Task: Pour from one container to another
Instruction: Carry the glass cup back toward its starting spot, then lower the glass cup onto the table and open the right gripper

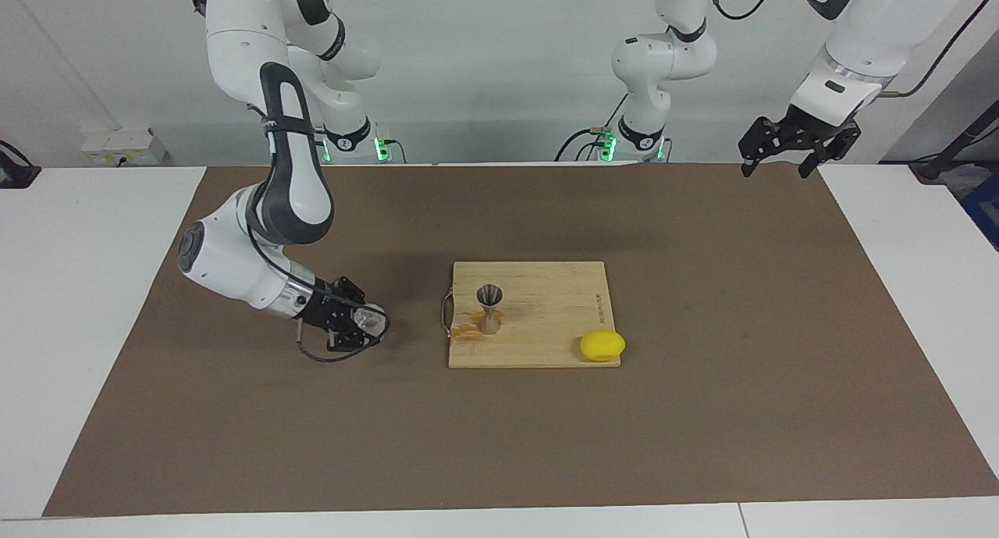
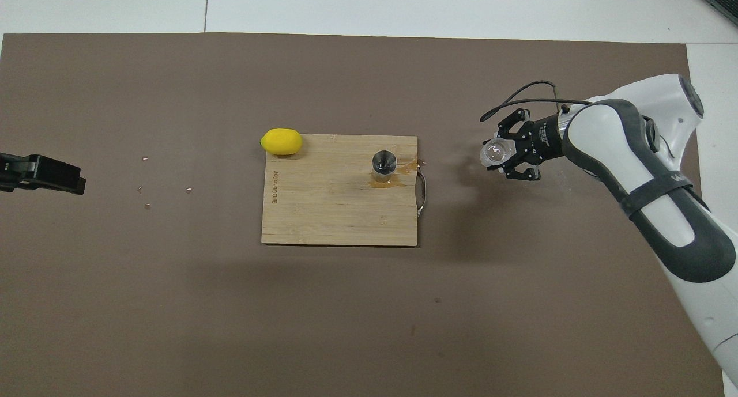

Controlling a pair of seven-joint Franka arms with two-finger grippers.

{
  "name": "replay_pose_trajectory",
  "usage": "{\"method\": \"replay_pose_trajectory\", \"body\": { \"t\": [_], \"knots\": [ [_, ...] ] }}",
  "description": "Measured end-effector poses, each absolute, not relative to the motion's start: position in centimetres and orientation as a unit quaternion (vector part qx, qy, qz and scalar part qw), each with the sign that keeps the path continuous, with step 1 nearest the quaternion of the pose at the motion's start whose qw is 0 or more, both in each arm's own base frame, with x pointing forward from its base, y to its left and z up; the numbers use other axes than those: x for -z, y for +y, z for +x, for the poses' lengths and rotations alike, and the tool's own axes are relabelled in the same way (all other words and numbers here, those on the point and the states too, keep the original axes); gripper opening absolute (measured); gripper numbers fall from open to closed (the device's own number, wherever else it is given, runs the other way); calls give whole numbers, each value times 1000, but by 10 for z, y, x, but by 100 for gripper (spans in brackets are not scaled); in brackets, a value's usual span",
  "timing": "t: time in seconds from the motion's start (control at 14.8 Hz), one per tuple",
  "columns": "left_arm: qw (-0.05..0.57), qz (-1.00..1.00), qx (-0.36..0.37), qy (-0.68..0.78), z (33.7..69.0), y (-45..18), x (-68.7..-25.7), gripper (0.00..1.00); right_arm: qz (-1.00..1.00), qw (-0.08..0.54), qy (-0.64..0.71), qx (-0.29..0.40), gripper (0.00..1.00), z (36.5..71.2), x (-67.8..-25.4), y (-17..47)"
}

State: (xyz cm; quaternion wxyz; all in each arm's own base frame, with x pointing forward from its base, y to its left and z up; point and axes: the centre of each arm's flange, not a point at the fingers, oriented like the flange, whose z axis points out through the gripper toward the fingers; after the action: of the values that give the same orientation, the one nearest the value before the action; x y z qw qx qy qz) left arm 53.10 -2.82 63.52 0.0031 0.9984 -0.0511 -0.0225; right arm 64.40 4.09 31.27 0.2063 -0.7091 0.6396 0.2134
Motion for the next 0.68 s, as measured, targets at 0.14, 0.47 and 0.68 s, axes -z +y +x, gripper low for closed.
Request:
{"method": "replay_pose_trajectory", "body": {
  "t": [0.14, 0.47, 0.68],
  "knots": [
    [3, 998, 23, -51, 531, -28, -635, 100, -714, 212, 629, -225, 51, 636, -301, 19],
    [3, 998, 23, -51, 531, -28, -635, 100, -721, 231, 607, -243, 51, 616, -276, -25],
    [3, 998, 23, -51, 531, -28, -635, 100, -731, 240, 591, -242, 51, 608, -268, -46]
  ]
}}
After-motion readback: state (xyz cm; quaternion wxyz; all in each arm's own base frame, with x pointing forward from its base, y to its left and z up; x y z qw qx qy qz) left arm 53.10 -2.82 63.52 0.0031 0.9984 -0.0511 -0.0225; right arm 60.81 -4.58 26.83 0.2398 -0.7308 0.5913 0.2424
